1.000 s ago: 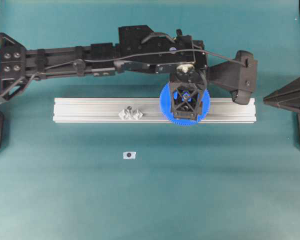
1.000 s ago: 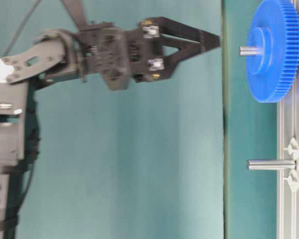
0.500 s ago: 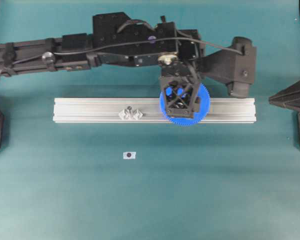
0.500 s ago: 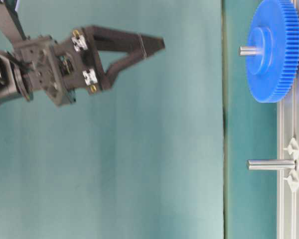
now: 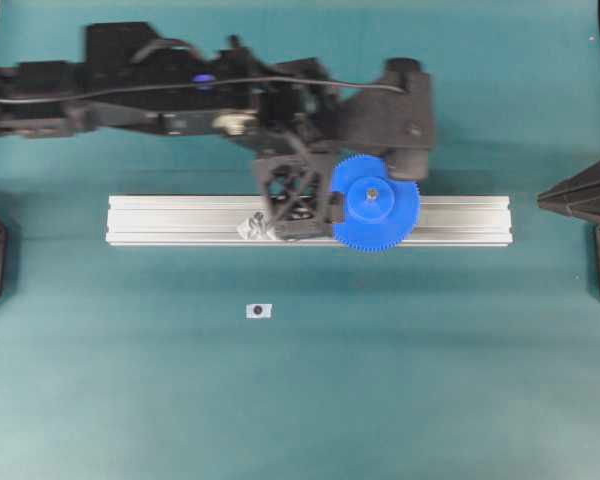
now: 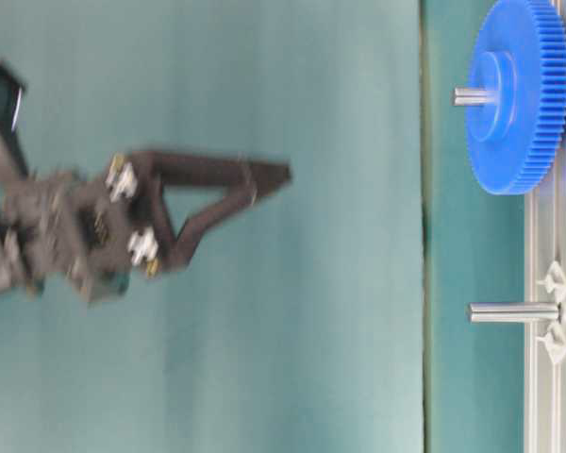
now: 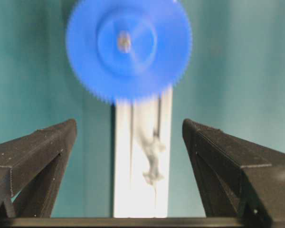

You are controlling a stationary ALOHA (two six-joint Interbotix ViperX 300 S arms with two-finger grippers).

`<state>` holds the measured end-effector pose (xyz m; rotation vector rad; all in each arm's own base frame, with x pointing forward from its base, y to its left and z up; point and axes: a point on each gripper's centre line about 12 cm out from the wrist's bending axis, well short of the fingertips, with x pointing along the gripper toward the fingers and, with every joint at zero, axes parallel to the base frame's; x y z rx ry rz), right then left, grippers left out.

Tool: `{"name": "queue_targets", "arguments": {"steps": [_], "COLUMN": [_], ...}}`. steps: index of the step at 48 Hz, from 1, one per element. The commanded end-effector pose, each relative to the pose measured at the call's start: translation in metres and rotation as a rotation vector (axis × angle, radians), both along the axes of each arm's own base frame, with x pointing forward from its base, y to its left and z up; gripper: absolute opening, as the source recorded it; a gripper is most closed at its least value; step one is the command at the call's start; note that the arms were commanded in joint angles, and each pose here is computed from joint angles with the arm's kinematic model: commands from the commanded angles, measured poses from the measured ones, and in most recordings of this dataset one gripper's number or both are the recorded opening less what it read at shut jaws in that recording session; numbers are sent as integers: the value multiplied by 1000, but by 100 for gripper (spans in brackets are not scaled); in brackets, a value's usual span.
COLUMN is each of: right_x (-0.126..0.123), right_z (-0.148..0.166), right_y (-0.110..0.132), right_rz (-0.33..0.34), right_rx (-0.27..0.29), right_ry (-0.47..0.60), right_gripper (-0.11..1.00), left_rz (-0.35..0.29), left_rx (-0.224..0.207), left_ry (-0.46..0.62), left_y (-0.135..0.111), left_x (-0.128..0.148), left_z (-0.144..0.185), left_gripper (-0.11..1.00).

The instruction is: Find the location of the shaft and insert the large gear.

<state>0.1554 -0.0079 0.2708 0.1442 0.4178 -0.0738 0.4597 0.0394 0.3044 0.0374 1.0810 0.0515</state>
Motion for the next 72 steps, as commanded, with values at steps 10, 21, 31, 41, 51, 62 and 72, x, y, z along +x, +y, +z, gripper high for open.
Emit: {"name": "queue_targets", "arguments": {"steps": [10,21,31,41,51,62,72], "right_x": [2,1,1,0,-2,-2,-2], "right_z": [3,3,3,2,0,2,-1], "right_y": [0,0,0,1,1,2,3], "right_rz": [-3,-4,-3,-1,1,4,13], "right_rx": [11,12,11,12,10,10,11], "right_ry": [-11,-13,-14,-17,-23,-48,-45], "right_gripper": [7,7,7,7,7,7,7], "left_rz": [8,44,42,45,16,-1,-3], "left_rx": [-1,-24,-27,-27,-24,-28,-31], "left_ry": [-171,-211,-214,-273,-324,-382,-503], "left_y": [-7,-9,-11,-11,-20,-26,-27], "left_x": [-38,-57,-63,-76,-85,-87,-95], "left_z": [26,16,15,26,22,20,15], "left_gripper": [91,91,91,91,91,91,91]}}
